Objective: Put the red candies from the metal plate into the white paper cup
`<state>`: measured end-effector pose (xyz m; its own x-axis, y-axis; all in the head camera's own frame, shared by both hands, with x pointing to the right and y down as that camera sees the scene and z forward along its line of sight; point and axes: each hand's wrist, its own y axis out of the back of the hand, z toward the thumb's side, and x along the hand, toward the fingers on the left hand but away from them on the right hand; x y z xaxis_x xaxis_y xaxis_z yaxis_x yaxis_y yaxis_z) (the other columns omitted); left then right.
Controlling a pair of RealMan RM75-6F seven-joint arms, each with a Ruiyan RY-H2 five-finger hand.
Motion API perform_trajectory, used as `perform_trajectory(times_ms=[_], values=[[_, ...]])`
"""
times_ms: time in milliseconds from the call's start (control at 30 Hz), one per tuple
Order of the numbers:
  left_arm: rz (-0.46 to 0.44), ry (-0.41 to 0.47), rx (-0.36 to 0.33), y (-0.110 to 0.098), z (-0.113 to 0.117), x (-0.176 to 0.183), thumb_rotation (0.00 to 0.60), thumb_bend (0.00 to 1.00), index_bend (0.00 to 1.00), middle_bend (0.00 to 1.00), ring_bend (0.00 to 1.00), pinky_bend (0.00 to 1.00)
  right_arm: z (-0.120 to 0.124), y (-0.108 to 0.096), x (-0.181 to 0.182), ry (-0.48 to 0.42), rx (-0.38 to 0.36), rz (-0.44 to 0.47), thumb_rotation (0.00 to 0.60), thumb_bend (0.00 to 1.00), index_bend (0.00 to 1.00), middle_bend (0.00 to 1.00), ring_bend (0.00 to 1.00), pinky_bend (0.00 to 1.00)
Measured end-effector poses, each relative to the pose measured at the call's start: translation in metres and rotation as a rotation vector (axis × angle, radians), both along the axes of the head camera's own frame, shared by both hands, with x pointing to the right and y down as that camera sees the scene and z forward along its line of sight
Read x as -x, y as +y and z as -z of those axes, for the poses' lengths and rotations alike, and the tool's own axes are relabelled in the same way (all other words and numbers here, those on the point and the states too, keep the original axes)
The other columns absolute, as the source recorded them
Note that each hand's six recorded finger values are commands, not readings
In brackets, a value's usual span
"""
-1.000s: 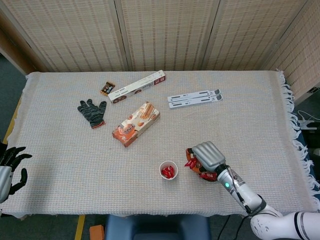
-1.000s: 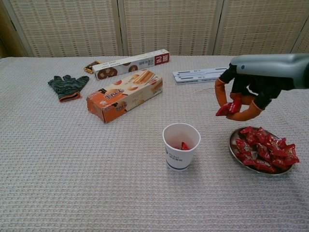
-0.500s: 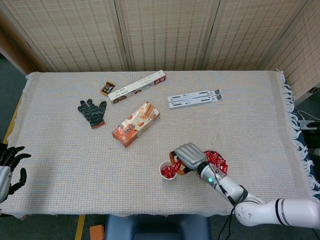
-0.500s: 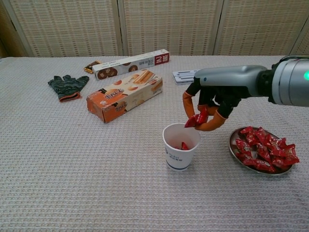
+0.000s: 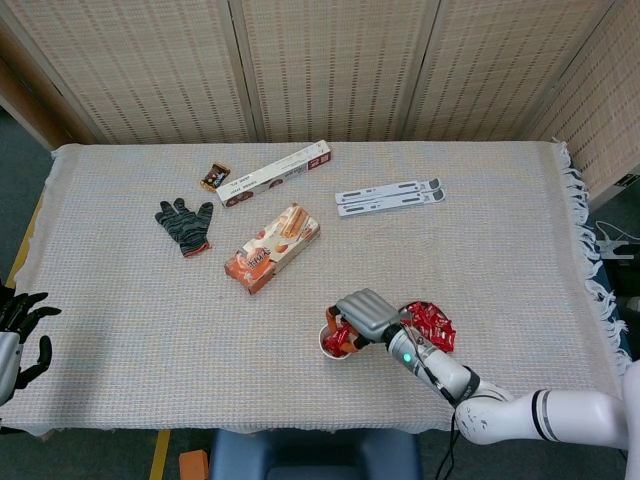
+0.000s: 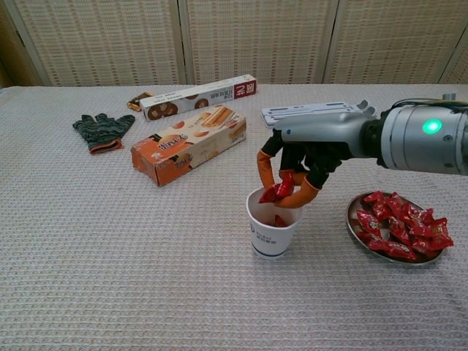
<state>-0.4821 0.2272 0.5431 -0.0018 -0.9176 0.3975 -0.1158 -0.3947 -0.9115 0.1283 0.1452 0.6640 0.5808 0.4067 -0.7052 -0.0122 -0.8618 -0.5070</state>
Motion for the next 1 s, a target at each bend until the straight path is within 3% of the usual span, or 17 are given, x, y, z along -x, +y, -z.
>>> perform_trajectory(times_ms=[333, 767, 1000], values=[[0.000, 0.000, 0.001, 0.000, 0.000, 0.000, 0.600, 0.62, 0.29, 0.13, 0.08, 0.30, 0.003, 0.002, -0.002, -0.010, 0.020, 0.002, 0.600, 0.11, 0.48, 0.86, 0.75, 0.94], [0.002, 0.001, 0.001, 0.000, 0.000, 0.000, 0.600, 0.62, 0.29, 0.13, 0.08, 0.30, 0.010, -0.001, -0.013, -0.030, 0.007, -0.017, 0.600, 0.08, 0.40, 0.86, 0.75, 0.94], [0.002, 0.004, -0.002, 0.000, 0.001, 0.000, 0.600, 0.62, 0.29, 0.13, 0.08, 0.30, 0.011, -0.002, -0.043, 0.060, -0.073, -0.001, 0.600, 0.08, 0.38, 0.86, 0.75, 0.94]])
